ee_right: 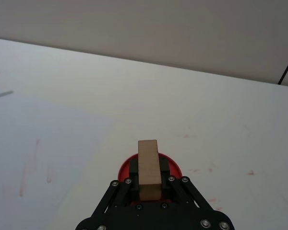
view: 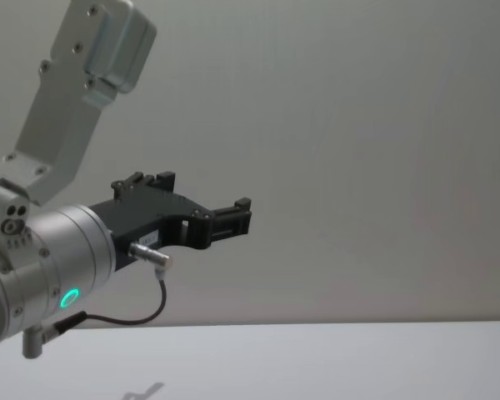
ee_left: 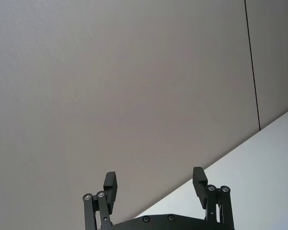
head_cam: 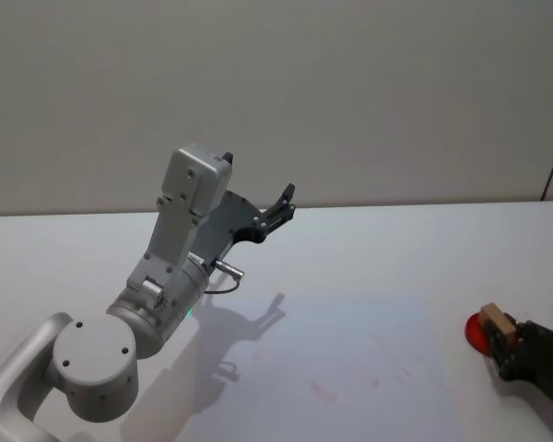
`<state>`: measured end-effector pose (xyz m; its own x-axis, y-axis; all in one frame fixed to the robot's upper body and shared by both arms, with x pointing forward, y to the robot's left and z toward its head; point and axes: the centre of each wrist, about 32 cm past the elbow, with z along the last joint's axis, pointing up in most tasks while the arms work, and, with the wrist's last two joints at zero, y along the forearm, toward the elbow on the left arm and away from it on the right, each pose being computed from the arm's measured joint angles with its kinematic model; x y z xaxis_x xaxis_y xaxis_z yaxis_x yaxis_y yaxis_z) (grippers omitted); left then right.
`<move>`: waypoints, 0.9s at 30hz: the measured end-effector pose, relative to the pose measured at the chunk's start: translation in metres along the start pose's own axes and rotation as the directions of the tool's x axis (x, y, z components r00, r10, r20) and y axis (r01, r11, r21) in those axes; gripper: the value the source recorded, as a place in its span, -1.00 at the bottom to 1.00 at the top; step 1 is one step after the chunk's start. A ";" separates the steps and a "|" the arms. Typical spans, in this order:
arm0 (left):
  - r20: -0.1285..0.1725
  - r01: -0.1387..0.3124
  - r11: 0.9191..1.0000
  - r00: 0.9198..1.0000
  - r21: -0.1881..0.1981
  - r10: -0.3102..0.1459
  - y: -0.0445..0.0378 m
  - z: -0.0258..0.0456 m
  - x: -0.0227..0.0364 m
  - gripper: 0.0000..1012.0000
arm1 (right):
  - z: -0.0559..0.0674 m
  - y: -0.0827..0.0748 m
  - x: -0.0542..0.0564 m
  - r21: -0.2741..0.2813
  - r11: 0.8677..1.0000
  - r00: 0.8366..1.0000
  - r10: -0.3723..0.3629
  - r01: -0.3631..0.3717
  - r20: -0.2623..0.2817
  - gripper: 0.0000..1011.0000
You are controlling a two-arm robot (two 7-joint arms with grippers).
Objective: Use the one hand to pick up the stamp and affix it onto the A4 paper.
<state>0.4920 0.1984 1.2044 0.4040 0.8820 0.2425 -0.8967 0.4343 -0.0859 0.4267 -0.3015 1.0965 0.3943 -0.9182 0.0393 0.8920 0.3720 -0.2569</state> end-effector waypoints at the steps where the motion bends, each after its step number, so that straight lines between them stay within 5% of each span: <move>1: 0.000 0.000 1.000 1.000 0.000 0.000 0.0000 0.0000 0.0000 0.98 | 0.002 0.000 -0.001 0.007 1.000 1.000 0.002 -0.002 -0.002 -0.56; 15: 0.000 0.000 1.000 1.000 0.000 0.000 0.0000 0.0000 0.0000 0.98 | 0.034 0.006 -0.021 0.138 0.987 0.995 0.093 -0.086 -0.048 -0.56; 27: 0.000 0.000 1.000 1.000 0.000 0.000 0.0000 0.0000 0.0000 0.98 | 0.045 0.017 -0.048 0.174 0.971 0.985 0.170 -0.162 -0.032 -0.56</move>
<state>0.4920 0.1984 1.2044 0.4040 0.8820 0.2424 -0.8966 0.4344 -0.0859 0.4328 -0.2452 1.1334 0.5325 -0.8457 -0.0355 0.8413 0.5334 -0.0876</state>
